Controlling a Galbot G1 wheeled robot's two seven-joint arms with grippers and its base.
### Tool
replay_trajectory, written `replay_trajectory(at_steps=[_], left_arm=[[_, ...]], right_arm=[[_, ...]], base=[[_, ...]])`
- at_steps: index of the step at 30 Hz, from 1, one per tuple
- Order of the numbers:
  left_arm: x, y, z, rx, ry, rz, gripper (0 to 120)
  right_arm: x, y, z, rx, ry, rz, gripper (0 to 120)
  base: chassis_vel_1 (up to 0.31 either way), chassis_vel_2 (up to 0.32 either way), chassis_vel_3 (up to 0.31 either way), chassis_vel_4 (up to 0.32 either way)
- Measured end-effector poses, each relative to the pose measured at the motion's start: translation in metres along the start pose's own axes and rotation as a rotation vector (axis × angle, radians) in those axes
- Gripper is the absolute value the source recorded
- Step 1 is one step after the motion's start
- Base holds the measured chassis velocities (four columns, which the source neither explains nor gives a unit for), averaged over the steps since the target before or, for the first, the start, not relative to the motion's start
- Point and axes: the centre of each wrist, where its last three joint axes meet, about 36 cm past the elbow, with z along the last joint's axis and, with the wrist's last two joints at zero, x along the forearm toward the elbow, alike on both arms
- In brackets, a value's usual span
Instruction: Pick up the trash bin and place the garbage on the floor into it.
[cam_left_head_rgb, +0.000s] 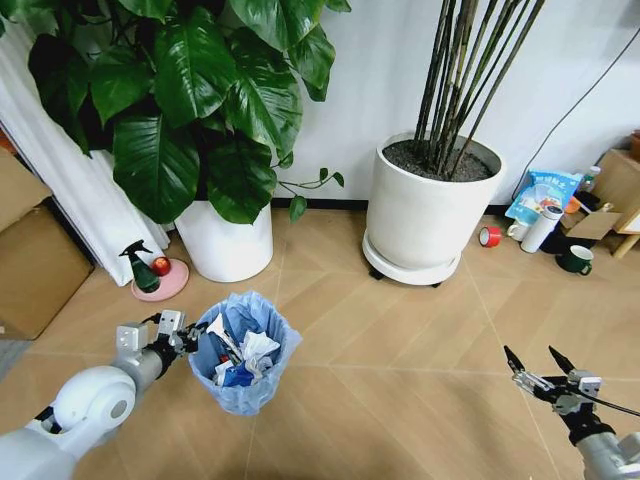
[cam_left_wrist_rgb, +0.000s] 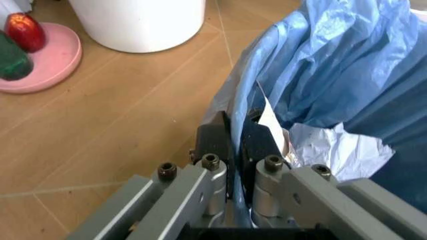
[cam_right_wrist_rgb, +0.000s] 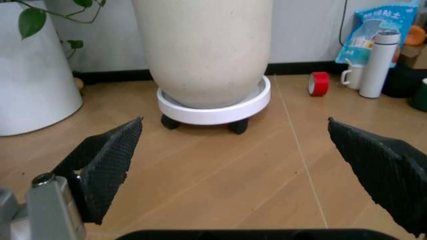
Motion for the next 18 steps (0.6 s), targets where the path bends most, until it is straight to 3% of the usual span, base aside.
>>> replay_trajectory(at_steps=[18], left_arm=[[-0.0003,0.0026,-0.0039,0.001,-0.003,-0.005,0]], right_arm=[[0.0004,-0.0004,0.0006,0.007,-0.006,-0.01,100]], base=[[0.166,-0.167,-0.168,0.168]])
